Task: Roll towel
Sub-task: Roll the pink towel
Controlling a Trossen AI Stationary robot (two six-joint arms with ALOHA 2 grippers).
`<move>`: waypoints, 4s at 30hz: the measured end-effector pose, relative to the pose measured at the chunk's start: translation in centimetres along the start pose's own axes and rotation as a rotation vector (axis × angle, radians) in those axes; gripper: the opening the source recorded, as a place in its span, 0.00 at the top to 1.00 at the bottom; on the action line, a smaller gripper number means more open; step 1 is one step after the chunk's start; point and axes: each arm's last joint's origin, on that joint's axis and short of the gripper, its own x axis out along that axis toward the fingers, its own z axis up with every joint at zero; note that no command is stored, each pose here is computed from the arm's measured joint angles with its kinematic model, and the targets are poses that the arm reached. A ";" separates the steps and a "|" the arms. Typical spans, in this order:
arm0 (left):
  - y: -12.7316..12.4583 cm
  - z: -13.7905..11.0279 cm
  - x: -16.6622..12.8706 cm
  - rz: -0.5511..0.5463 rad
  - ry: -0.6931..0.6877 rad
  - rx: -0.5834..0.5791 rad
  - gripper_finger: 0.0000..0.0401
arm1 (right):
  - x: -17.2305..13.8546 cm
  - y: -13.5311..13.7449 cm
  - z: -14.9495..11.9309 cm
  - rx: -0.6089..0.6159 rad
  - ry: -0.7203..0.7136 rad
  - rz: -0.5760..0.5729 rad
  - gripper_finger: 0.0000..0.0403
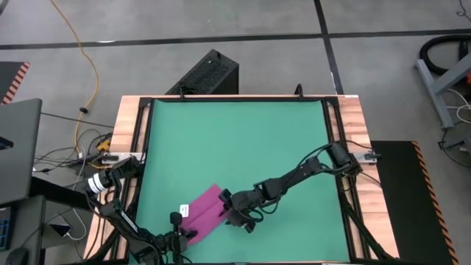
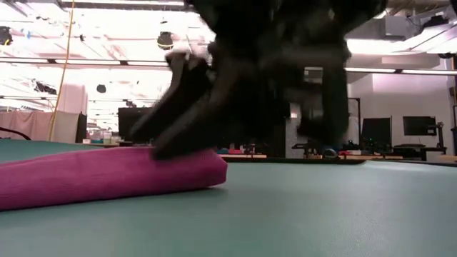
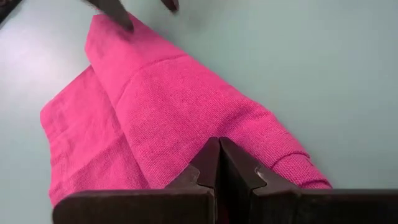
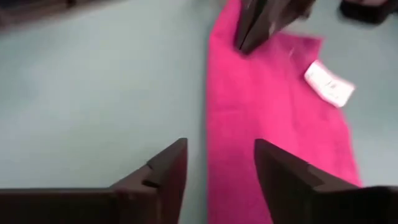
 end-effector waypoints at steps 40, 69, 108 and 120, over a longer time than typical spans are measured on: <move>0.0 0.0 0.1 -0.003 0.011 0.022 1.00 | 2.2 -3.3 -9.0 0.321 0.287 -0.036 0.58; 2.9 3.2 -1.5 0.126 -0.193 0.103 1.00 | -3.0 1.2 -0.8 0.796 0.332 0.155 0.95; 3.9 3.2 2.9 -0.074 -0.231 0.138 1.00 | -5.9 -8.0 -5.6 1.558 0.327 0.276 0.94; 3.9 3.2 2.9 -0.074 -0.231 0.141 1.00 | -6.0 -8.7 -6.3 1.549 0.323 0.203 0.94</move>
